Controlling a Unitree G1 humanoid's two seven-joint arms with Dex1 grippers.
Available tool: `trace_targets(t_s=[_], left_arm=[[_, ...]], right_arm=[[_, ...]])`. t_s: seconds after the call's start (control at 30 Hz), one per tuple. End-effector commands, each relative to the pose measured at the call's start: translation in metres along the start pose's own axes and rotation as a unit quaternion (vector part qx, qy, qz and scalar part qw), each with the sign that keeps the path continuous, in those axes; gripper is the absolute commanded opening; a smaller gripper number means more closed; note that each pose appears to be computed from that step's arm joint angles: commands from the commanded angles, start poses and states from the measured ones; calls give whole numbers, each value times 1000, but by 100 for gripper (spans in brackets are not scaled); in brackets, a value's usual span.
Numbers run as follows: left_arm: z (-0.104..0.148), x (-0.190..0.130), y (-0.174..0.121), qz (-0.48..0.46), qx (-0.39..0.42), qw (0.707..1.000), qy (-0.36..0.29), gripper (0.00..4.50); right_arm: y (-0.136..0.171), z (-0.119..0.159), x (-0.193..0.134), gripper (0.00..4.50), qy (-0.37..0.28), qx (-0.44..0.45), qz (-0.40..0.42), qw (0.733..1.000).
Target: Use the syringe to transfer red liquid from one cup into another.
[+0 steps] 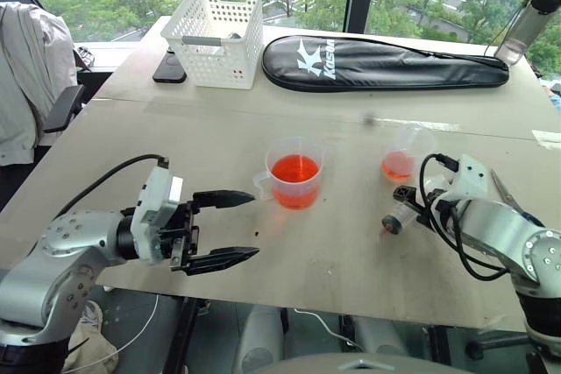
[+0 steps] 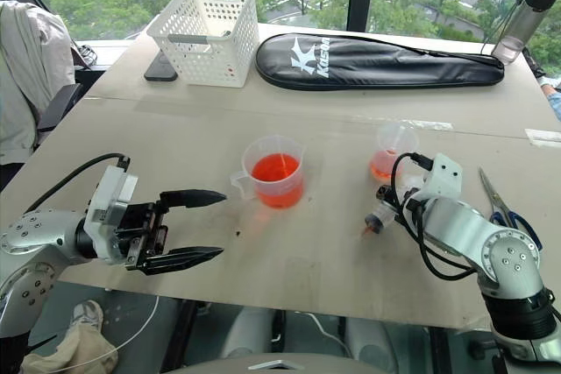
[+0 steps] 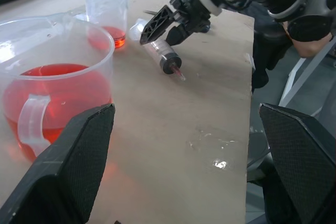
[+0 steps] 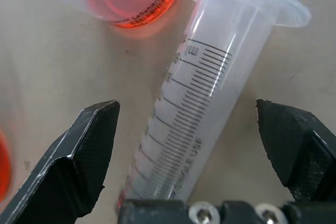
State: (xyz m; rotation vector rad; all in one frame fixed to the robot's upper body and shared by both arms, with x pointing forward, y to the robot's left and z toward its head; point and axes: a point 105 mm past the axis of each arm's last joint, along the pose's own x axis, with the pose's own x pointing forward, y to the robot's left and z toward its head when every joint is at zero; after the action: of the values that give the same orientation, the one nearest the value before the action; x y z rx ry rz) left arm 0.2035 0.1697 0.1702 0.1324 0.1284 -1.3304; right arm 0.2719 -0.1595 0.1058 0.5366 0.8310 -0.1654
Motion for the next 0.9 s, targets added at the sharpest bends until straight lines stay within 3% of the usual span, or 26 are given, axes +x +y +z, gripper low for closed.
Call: trace_targets(t_s=[0.03,0.1,0.2,0.27,0.5,0.7,0.9], left_arm=[[10,0,-4,2,25,1000,-15,450],[9,-1,-5,4,25,1000,-14,450],[7,-2,-6,7,25,1000,-13,450],[7,-2,-6,8,25,1000,-13,450],[6,-2,-3,2,27,1000,-15,450],[6,2,0,-16,31,999,-16,450],[6,7,2,-33,38,999,-15,450]], right_arm=[[-1,-1,4,401,14,-33,-3,999],[-5,-3,7,335,22,-46,-4,999],[-20,-2,5,196,23,-67,-15,997],[-37,0,0,147,18,-78,-28,996],[-93,3,-26,146,13,-113,-70,991],[-84,-18,-47,146,87,-241,16,966],[-97,-26,-40,145,133,-361,20,923]])
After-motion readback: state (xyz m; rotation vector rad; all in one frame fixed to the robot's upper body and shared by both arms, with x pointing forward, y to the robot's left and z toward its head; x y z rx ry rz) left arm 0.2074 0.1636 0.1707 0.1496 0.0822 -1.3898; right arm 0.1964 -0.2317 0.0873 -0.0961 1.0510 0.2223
